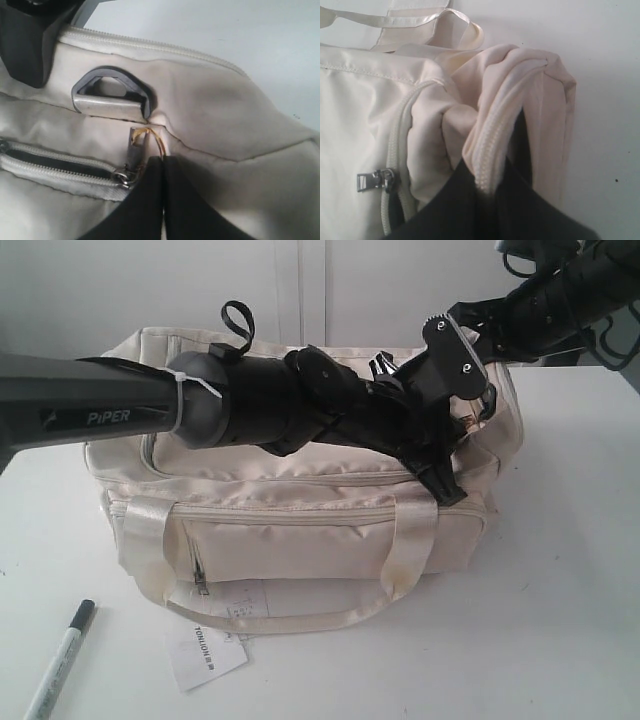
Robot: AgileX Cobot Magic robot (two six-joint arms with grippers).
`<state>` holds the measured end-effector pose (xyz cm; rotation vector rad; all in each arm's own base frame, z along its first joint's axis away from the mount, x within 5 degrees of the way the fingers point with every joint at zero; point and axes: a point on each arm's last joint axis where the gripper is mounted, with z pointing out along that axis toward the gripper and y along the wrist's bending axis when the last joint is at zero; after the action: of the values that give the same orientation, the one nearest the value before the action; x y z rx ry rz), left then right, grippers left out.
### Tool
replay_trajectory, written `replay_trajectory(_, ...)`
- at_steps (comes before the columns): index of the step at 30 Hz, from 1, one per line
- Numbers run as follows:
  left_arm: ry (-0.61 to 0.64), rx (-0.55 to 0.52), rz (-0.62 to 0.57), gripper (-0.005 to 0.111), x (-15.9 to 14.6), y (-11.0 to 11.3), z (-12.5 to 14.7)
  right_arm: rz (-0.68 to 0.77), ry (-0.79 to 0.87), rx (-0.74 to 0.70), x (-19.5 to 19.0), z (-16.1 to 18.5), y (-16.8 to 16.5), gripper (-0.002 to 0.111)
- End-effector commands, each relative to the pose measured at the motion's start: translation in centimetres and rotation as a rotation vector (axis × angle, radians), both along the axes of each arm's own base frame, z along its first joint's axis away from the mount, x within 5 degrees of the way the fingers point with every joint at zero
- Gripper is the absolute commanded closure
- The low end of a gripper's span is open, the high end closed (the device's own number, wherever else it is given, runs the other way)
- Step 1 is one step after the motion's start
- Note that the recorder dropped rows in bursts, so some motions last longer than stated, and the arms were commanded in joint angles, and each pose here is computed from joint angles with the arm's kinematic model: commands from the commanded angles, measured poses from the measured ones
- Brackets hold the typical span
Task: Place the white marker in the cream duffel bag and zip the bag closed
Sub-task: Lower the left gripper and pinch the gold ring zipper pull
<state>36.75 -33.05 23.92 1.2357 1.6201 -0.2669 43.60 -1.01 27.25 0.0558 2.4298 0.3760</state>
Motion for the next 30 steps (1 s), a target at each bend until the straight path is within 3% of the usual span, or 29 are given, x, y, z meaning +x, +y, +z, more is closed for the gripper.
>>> replay_trajectory(1, 0.008, -0.029, 0.003, 0.107, -0.3, -0.1, 0.8, -0.007, -0.008, 0.007, 0.0, 0.3, -0.1, 0.108)
replay_trajectory(14, 0.091, -0.062, -0.094, 0.107, -1.8, -0.2, 2.4, -0.007, -0.008, 0.007, 0.0, 0.3, -0.1, 0.108)
replay_trajectory(19, 0.027, 0.002, -0.1, 0.107, -1.5, 0.1, 2.3, -0.007, -0.008, 0.007, 0.0, 0.3, -0.1, 0.108)
replay_trajectory(22, 0.013, 0.012, -0.088, 0.094, -1.1, 0.5, 2.3, -0.007, -0.008, 0.007, 0.0, 0.3, -0.1, 0.108)
replay_trajectory(26, -0.019, 0.06, -0.087, 0.061, -0.4, 1.4, 2.1, -0.007, -0.008, 0.007, 0.0, 0.3, -0.1, 0.108)
replay_trajectory(30, -0.11, 0.193, -0.163, 0.055, -0.2, 1.3, 0.9, -0.007, -0.008, 0.007, 0.0, 0.3, -0.1, 0.108)
